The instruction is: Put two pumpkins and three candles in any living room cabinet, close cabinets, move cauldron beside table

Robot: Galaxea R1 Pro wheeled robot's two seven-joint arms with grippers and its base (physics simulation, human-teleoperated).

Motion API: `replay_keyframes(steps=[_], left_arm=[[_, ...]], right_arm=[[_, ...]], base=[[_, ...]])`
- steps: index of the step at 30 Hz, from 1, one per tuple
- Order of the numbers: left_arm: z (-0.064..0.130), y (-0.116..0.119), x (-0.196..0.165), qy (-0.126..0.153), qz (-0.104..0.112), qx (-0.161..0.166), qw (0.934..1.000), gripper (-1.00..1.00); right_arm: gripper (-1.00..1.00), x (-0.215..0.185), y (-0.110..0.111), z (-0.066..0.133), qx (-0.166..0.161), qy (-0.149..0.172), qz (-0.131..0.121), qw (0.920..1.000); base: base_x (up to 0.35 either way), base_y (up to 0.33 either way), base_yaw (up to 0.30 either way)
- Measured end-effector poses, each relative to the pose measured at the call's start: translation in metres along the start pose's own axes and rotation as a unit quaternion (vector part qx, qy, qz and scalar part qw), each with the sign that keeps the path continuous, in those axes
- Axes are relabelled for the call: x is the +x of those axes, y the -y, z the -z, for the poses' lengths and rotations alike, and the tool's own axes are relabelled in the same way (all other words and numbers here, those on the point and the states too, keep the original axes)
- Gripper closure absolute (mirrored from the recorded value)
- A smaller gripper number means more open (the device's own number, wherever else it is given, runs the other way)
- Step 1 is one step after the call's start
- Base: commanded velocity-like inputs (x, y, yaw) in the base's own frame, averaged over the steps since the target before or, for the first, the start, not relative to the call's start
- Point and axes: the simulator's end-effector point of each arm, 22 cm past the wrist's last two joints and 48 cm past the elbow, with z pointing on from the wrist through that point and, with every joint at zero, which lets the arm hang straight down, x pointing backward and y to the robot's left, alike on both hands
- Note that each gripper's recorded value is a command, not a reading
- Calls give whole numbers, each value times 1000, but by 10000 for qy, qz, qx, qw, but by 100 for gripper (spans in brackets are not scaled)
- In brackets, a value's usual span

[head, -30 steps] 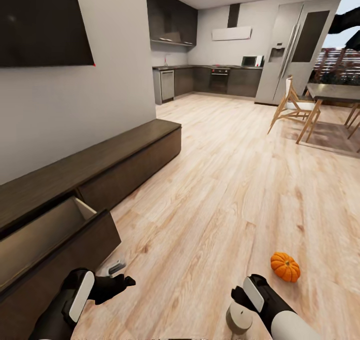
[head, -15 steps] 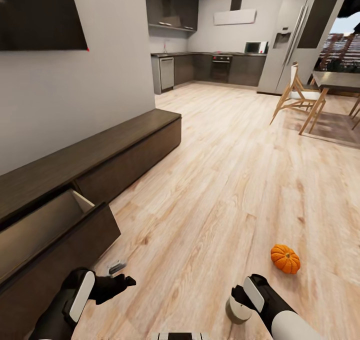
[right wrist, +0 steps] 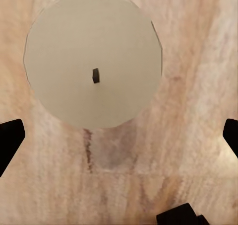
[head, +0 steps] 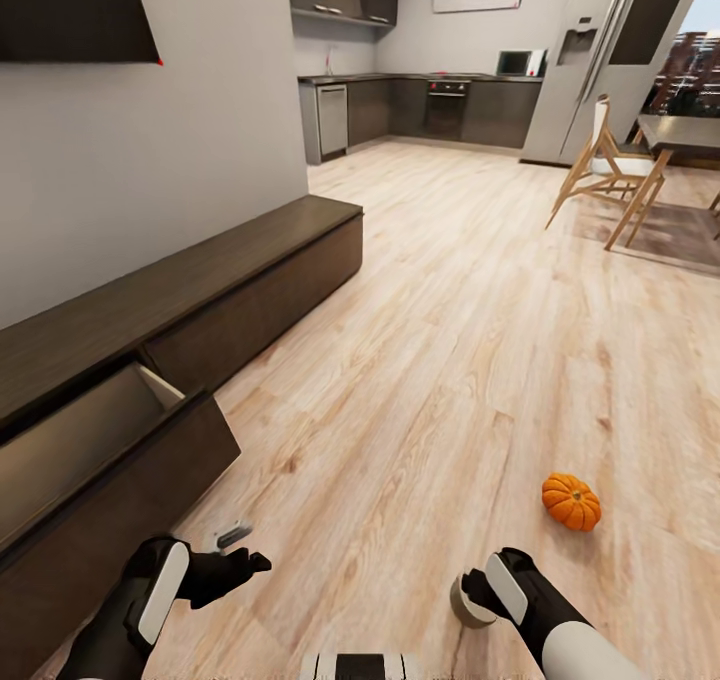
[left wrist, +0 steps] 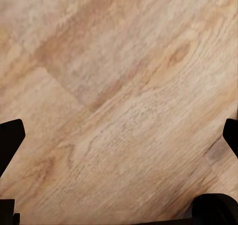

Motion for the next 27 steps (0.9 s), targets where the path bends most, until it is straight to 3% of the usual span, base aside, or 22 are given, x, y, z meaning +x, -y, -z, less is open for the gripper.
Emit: replay_keyframes(steps=[16, 27], left_arm=[[-24, -14, 17, -290, 99, -106, 9995, -100], [-24, -14, 17, -290, 100, -107, 9995, -100]], right_arm=[[-100, 15, 2, -25, 95, -105, -22, 9999], [-100, 17, -1, -25, 78, -121, -21, 9999]], base=[[0, 0, 0], [39, 24, 0]])
